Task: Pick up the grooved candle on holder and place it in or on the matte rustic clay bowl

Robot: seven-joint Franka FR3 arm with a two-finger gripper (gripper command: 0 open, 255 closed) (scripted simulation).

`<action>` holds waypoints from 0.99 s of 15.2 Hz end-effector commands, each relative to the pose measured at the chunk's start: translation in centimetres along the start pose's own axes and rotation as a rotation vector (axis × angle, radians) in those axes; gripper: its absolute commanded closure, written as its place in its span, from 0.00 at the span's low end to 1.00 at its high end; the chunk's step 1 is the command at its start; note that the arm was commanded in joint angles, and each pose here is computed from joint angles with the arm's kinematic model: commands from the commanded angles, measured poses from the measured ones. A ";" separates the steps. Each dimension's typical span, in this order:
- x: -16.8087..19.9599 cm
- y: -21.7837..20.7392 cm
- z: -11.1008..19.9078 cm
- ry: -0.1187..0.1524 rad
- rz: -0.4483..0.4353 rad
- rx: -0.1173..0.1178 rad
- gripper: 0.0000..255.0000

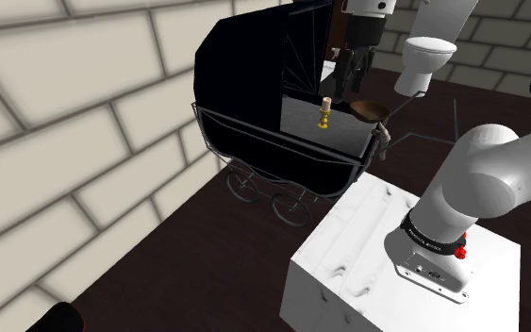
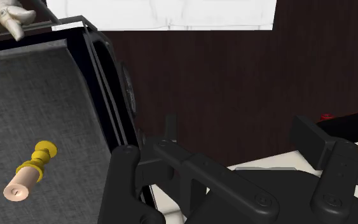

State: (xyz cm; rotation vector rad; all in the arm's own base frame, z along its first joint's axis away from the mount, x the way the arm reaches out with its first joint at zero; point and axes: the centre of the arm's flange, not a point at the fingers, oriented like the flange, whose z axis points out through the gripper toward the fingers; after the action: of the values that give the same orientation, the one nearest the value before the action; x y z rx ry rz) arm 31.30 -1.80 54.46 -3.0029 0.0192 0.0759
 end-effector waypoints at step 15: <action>7.8 14.2 6.2 0.009 -0.106 -0.081 0.00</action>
State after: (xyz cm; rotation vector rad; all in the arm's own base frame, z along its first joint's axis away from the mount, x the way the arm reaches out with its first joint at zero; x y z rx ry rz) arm 37.95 -14.17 46.50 -3.0725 -0.1303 0.0546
